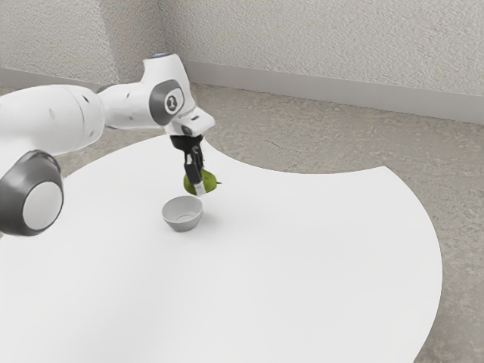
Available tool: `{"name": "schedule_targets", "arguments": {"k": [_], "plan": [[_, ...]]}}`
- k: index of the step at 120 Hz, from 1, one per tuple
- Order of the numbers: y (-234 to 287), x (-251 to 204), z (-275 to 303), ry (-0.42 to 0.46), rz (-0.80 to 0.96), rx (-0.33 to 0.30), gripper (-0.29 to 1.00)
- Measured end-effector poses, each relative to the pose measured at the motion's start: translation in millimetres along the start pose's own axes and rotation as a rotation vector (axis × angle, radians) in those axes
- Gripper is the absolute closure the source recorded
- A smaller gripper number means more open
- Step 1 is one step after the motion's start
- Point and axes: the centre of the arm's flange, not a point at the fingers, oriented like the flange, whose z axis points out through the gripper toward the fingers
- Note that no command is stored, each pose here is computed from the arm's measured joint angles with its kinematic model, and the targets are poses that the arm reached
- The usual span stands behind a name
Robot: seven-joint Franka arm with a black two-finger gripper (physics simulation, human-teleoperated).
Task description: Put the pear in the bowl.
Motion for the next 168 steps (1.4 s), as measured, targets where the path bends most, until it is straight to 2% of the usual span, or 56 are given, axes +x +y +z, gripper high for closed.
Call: {"name": "schedule_targets", "arguments": {"k": [19, 32, 49, 73, 97, 113, 121, 130, 144, 152, 168], "plan": [[-19, -41, 7, -0.054, -0.043, 0.0, 0.51], [-31, -50, 34, -0.085, -0.053, -0.019, 0.51], [-36, -50, 42, -0.093, -0.052, -0.021, 0.5], [-34, -48, 46, -0.086, -0.05, -0.038, 0.23], [-31, -45, 40, -0.079, -0.045, -0.043, 0.09], [11, -28, -22, -0.053, -0.021, -0.027, 0.05], [46, -31, -78, -0.027, -0.02, -0.013, 0.04], [85, -36, -150, -0.02, -0.006, 0.034, 0.03], [135, -36, -220, -0.017, -0.004, 0.069, 0.01], [156, -33, -242, -0.019, -0.013, 0.071, 0.01], [173, -25, -248, -0.041, -0.031, 0.046, 0.01]]}}
